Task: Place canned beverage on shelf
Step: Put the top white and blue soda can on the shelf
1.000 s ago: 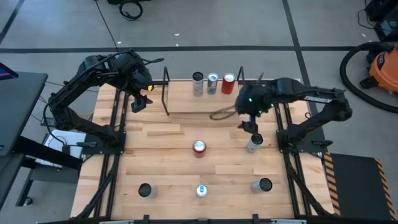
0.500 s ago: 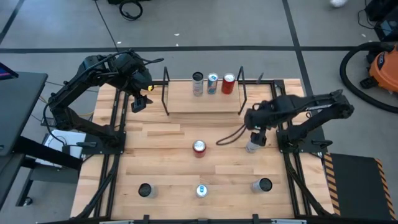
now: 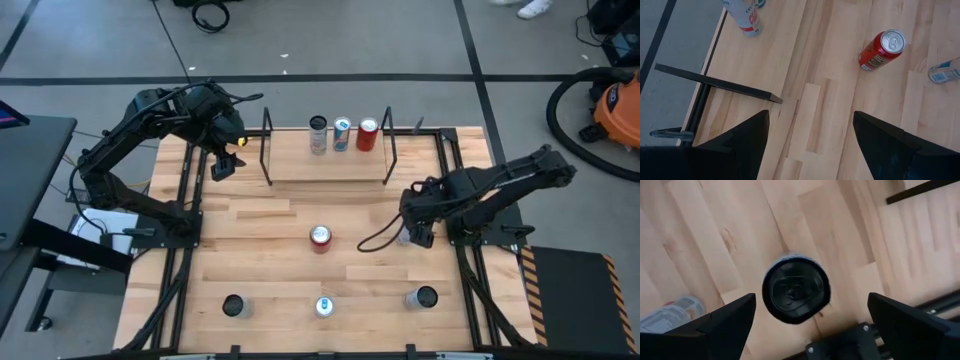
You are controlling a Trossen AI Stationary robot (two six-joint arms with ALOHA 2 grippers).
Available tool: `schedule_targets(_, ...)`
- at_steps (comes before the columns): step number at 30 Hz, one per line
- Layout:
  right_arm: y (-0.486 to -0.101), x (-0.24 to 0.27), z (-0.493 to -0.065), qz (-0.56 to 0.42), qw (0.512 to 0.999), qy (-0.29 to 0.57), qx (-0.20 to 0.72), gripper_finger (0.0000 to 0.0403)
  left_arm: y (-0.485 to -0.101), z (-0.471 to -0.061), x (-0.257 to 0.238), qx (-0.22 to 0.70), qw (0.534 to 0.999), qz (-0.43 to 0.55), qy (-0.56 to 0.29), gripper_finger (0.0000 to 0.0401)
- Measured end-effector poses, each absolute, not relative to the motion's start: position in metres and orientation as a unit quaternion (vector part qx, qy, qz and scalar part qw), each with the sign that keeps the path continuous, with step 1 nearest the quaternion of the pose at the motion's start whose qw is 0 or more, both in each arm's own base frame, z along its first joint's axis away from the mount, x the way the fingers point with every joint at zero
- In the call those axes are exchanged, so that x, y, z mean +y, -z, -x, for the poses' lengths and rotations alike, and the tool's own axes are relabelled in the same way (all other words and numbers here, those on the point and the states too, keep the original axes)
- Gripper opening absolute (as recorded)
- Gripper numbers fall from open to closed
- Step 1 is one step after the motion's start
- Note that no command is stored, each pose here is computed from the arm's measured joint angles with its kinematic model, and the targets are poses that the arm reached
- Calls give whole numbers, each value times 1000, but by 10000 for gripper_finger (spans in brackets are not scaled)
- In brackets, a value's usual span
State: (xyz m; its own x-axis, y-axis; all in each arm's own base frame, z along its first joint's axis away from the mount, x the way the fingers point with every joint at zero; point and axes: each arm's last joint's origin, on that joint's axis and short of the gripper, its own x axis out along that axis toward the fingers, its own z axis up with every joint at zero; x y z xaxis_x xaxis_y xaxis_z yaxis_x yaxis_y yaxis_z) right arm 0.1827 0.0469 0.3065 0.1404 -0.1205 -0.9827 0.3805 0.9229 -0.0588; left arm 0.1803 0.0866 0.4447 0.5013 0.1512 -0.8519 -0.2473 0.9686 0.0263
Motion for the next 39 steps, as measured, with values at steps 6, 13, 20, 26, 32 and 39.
schedule_targets(6,-292,45,-175,-112,752,159,630,394,-445,-180,87,486,865,50,-115,291)
schedule_targets(13,-280,42,-174,-116,762,155,618,394,-445,-180,87,485,865,53,-117,291)
schedule_targets(20,-265,41,-178,-113,768,149,613,394,-445,-180,87,485,864,58,-119,291)
schedule_targets(26,-264,41,-180,-109,773,142,609,381,-445,-181,87,480,867,56,-120,291)
schedule_targets(32,-261,42,-183,-117,764,144,617,330,-446,-182,87,476,869,55,-121,291)
schedule_targets(39,-254,45,-191,-101,753,131,637,262,-446,-182,87,475,869,60,-124,291)
